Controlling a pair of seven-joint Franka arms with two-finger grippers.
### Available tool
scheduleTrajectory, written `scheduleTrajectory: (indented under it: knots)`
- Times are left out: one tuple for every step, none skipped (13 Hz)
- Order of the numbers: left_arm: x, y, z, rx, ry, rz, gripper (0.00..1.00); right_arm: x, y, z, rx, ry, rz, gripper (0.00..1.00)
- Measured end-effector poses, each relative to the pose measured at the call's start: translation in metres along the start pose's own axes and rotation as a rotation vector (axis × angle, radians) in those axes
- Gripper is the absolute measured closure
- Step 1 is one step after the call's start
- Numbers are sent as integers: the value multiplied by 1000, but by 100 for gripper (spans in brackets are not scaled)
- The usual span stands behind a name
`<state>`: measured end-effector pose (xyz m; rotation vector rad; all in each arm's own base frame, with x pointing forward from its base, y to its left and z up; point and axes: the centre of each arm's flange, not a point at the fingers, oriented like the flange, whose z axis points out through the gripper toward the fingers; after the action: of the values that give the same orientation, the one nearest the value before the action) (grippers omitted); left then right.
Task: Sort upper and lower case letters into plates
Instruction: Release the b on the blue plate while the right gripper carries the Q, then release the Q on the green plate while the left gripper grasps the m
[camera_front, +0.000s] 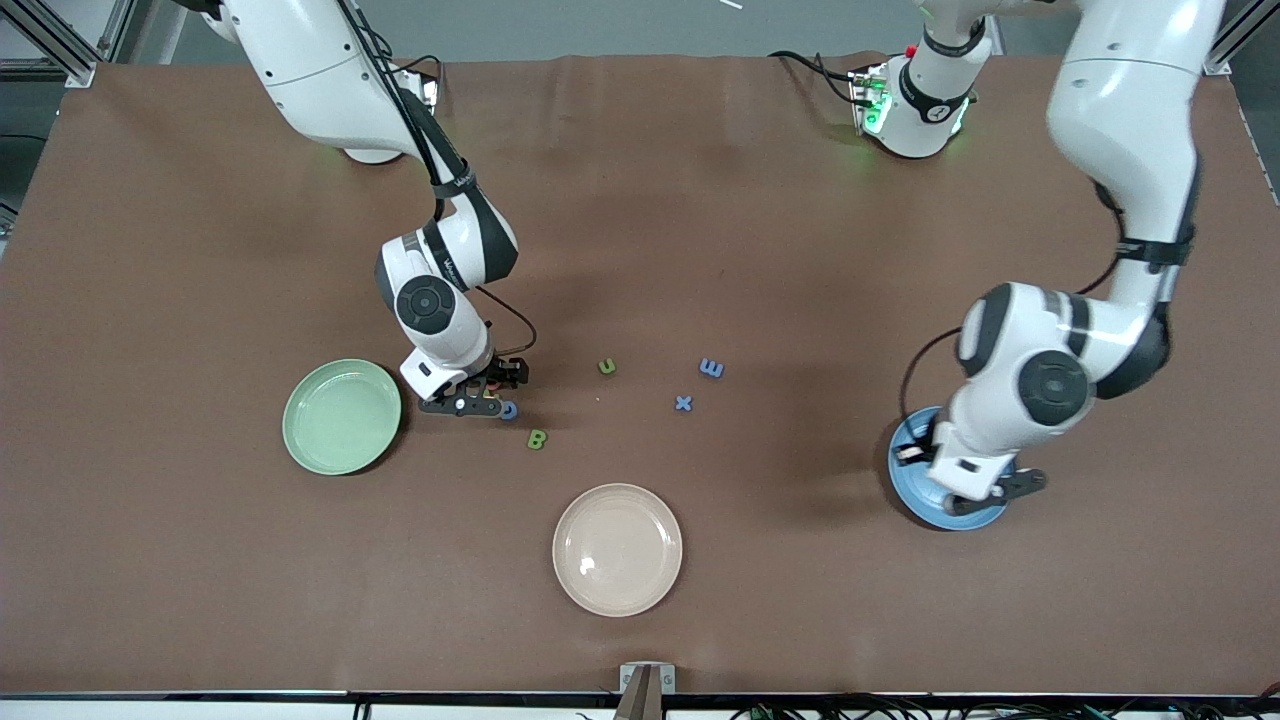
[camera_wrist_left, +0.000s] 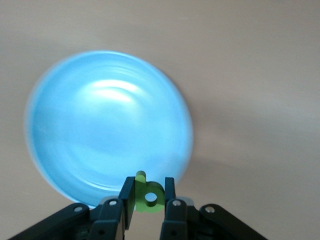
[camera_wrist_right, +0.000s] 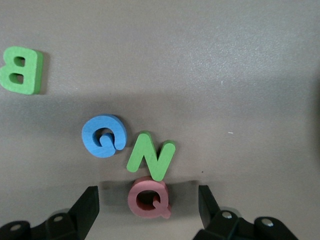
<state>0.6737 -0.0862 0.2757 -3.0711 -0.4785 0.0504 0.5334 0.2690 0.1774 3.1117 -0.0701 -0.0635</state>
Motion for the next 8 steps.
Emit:
scheduleTrajectory:
  knots:
    - [6, -25, 12, 5, -20, -8, 73, 0, 0, 0, -1, -2, 0, 19]
    - [10, -44, 25, 5, -33, -19, 73, -1, 0, 1, -2, -4, 0, 25]
    - [13, -55, 37, 1, -40, -28, 73, -1, 0, 1, -2, -5, -1, 25]
    - [14, -58, 46, -4, -41, -31, 73, -2, -1, 2, -2, -7, -3, 30]
    - [15, -56, 53, -10, -36, -31, 73, -2, -1, 3, -3, -9, -3, 30]
    - [15, -54, 58, -17, -29, -29, 73, -2, -2, 3, -1, -7, -5, 36]
    - [16, -53, 62, -23, -22, -29, 68, -2, -4, 2, 1, -5, -7, 49]
    - [17, -53, 63, -27, -17, -29, 58, -2, -4, -1, 1, -3, -6, 62]
